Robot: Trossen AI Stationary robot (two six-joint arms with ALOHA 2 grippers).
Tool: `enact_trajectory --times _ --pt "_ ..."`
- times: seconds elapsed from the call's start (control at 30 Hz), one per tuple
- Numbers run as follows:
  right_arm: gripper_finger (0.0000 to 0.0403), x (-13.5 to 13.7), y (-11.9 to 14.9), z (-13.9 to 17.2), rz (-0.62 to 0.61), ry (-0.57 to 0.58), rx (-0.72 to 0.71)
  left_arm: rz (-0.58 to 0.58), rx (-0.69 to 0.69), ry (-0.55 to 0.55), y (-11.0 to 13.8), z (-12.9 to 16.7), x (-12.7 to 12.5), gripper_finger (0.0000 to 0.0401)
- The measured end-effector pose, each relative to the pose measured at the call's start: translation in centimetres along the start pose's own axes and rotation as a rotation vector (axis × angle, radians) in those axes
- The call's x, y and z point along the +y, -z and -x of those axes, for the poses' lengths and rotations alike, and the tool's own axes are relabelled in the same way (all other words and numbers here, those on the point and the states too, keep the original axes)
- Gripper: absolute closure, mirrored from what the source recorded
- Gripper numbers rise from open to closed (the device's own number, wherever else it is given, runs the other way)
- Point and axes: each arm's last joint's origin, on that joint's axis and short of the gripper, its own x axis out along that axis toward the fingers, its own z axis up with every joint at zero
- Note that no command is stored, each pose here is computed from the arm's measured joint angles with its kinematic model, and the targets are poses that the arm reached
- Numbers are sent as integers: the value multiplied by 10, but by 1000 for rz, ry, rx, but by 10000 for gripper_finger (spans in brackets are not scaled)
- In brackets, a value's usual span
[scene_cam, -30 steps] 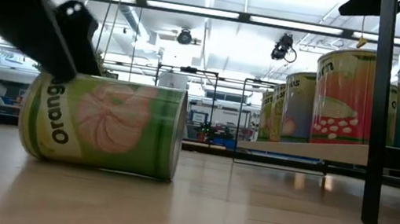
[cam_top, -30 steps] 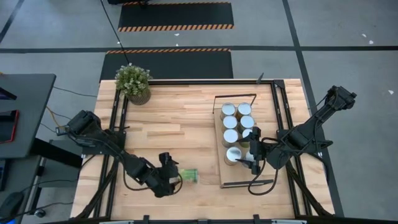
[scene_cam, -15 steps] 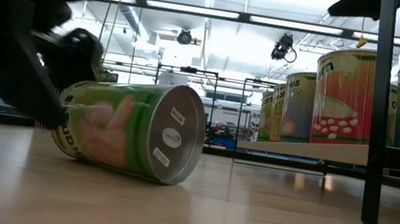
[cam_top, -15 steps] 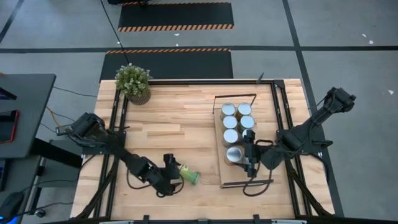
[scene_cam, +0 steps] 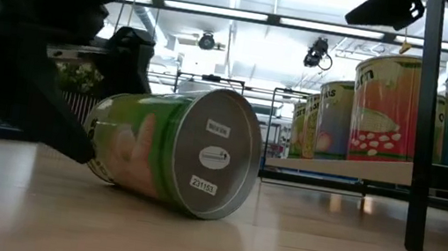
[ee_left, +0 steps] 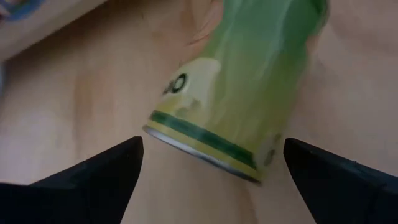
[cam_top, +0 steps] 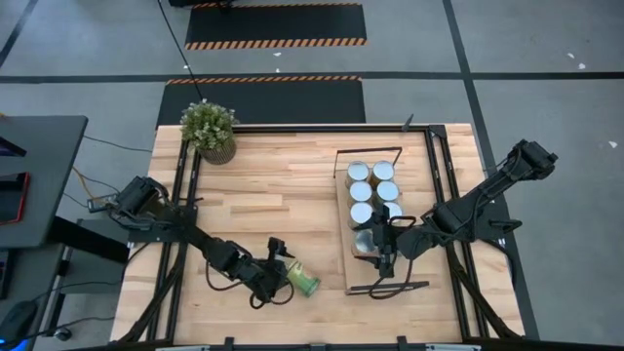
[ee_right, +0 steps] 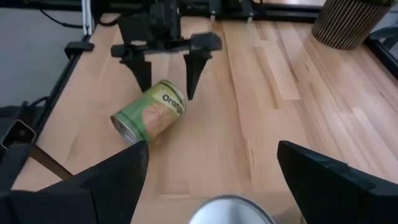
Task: Pick and place cans onto a shelf
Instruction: Put the canned oranges on the shelf
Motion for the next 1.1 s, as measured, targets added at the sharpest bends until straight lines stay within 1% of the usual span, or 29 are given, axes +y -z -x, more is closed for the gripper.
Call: enact_trajectory --times 0.07,0.17,0.3,0.43,0.5,0.57,0.7,0.97,1.03,1.1 --pt "40 -1 0 -1 -5 0 8 -39 1 -4 -1 1 3 7" --pt "40 -3 0 -3 -15 1 9 -87 -26 1 -10 4 6 7" --pt "40 -5 -1 -5 -28 0 9 -147 -41 74 -24 7 4 7" --pt "40 -5 -2 -5 -33 -10 7 -186 -56 80 -40 8 9 7" --pt "40 -5 -2 -5 -33 -10 8 -163 -92 101 -50 8 12 7" --pt "40 -5 -2 -5 -34 -10 8 -104 -112 143 -55 6 16 7" --pt "40 -5 -2 -5 -33 -10 8 -7 -95 215 -53 -2 18 7" --pt "40 -5 -1 -5 -31 -10 10 -78 -25 228 -37 -21 -2 7" --pt "40 -5 -1 -5 -32 -10 9 -90 9 227 -32 -23 -4 7" --pt "40 -5 -1 -5 -31 -10 11 -78 17 216 -30 -27 -4 8"
